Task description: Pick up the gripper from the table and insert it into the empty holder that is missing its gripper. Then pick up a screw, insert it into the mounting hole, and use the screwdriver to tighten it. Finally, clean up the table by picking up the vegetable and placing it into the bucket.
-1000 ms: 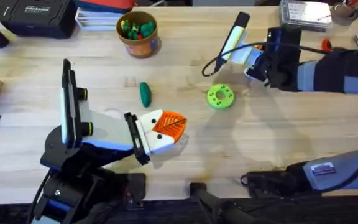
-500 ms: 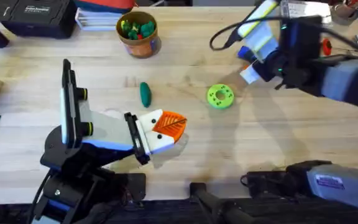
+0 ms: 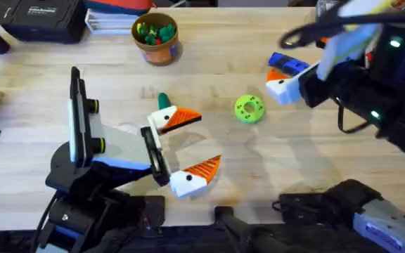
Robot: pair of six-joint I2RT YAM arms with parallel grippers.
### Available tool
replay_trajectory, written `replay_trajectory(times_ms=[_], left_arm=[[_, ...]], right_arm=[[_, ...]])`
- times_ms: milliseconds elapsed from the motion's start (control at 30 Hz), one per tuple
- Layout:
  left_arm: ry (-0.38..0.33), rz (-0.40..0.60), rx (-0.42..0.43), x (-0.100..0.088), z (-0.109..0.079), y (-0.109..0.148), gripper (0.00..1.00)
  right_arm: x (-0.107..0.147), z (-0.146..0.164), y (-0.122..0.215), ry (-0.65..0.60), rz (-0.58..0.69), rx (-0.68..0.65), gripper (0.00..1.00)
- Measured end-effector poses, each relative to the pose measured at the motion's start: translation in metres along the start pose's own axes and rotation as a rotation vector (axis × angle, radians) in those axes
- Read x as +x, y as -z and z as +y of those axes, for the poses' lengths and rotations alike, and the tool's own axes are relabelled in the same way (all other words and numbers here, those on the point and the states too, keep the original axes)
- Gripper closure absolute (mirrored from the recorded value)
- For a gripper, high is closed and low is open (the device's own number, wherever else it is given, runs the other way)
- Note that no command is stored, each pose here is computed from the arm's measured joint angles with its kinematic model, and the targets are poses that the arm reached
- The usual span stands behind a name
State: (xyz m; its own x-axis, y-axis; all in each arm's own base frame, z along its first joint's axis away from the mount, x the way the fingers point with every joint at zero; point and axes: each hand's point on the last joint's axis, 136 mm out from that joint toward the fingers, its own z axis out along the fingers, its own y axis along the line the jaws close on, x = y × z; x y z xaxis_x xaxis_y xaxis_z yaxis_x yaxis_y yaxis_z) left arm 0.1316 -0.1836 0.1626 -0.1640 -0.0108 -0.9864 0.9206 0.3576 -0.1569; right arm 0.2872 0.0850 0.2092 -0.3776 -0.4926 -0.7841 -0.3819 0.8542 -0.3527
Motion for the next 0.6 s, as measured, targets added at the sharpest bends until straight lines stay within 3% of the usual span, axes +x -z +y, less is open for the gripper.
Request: replay_trajectory(times_ms=[267, 433, 600], left_arm=[[-0.043, -0.042, -0.07, -0.011, 0.011, 0.001, 0.015], [0.041, 0.002, -0.258, -0.025, 0.033, 0.012, 0.014], [0.151, 0.147, -0.516, -0.054, 0.052, 0.042, 0.015]], right_arm=[[-0.012, 0.023, 0.021, -0.113, -0.072, -0.109, 0.007], [-0.013, 0.031, 0.022, -0.145, -0.074, -0.158, 0.007], [-0.014, 0.034, 0.023, -0.155, -0.079, -0.18, 0.007]])
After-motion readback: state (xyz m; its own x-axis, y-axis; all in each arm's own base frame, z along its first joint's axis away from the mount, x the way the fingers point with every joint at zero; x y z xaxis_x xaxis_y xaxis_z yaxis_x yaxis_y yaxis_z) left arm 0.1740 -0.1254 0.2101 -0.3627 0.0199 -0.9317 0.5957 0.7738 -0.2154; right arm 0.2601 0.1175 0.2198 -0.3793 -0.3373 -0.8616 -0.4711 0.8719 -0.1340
